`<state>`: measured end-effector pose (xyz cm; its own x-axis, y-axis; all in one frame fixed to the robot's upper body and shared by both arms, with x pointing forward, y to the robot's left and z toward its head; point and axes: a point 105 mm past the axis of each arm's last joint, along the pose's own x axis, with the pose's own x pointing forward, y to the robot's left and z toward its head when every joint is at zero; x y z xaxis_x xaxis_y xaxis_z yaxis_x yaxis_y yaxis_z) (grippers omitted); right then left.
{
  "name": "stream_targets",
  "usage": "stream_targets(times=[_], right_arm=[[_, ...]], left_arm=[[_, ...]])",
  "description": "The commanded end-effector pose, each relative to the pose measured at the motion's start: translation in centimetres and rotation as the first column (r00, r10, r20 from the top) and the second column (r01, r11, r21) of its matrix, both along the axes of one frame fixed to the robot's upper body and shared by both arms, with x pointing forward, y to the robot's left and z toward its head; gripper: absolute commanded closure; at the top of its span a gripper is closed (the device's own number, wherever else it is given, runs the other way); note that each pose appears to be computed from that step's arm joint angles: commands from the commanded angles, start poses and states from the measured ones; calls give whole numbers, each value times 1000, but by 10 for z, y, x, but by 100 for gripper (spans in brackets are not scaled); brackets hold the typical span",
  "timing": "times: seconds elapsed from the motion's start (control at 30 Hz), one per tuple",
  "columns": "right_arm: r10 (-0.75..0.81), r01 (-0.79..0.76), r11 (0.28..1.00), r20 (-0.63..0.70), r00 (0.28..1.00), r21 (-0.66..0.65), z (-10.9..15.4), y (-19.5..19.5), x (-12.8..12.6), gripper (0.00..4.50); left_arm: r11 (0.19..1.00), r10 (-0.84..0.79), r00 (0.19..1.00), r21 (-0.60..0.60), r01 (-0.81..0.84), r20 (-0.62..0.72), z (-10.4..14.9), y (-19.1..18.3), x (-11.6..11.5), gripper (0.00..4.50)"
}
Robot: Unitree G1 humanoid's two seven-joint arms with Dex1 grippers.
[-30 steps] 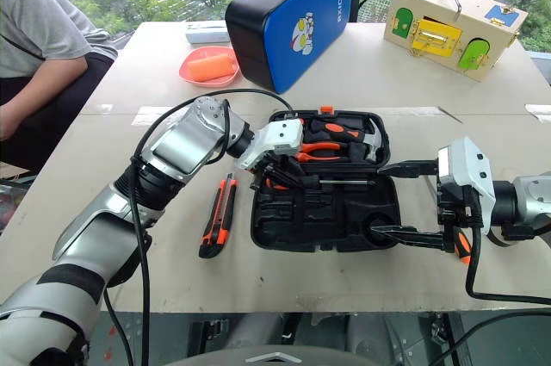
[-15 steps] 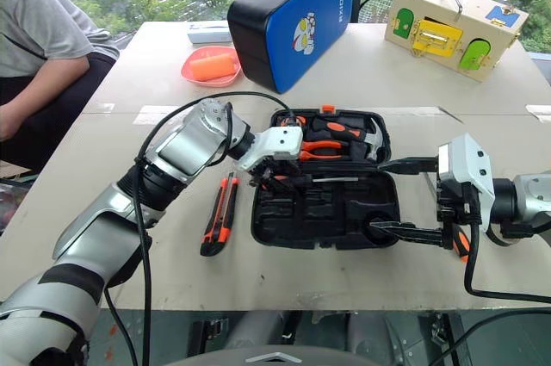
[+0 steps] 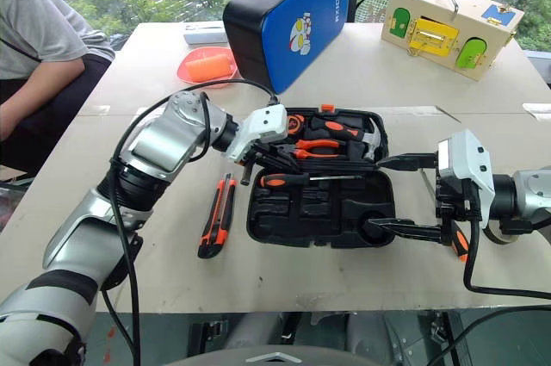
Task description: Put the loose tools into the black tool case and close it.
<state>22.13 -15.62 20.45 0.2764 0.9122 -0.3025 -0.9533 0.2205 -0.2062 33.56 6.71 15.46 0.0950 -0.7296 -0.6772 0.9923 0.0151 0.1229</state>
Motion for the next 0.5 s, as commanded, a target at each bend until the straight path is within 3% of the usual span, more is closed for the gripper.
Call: stream_targets(times=[0.03, 0.3, 0.43, 0.5], right_arm=[[2, -3, 1000, 38, 999, 2, 5, 0, 1, 0], [-57, 58, 998, 32, 998, -6, -3, -8, 6, 0], [-104, 105, 994, 28, 994, -9, -8, -16, 8, 0], [-170, 171, 985, 39, 985, -9, -12, -26, 12, 0]], left_arm=[[999, -20, 999, 34, 19, 31, -11, -7, 2, 444], [979, -38, 997, 204, 23, 70, -58, -2, 3, 444], [985, -48, 998, 166, 42, 35, -54, -1, -4, 444], [997, -29, 999, 72, 27, 26, -35, -4, -5, 444]])
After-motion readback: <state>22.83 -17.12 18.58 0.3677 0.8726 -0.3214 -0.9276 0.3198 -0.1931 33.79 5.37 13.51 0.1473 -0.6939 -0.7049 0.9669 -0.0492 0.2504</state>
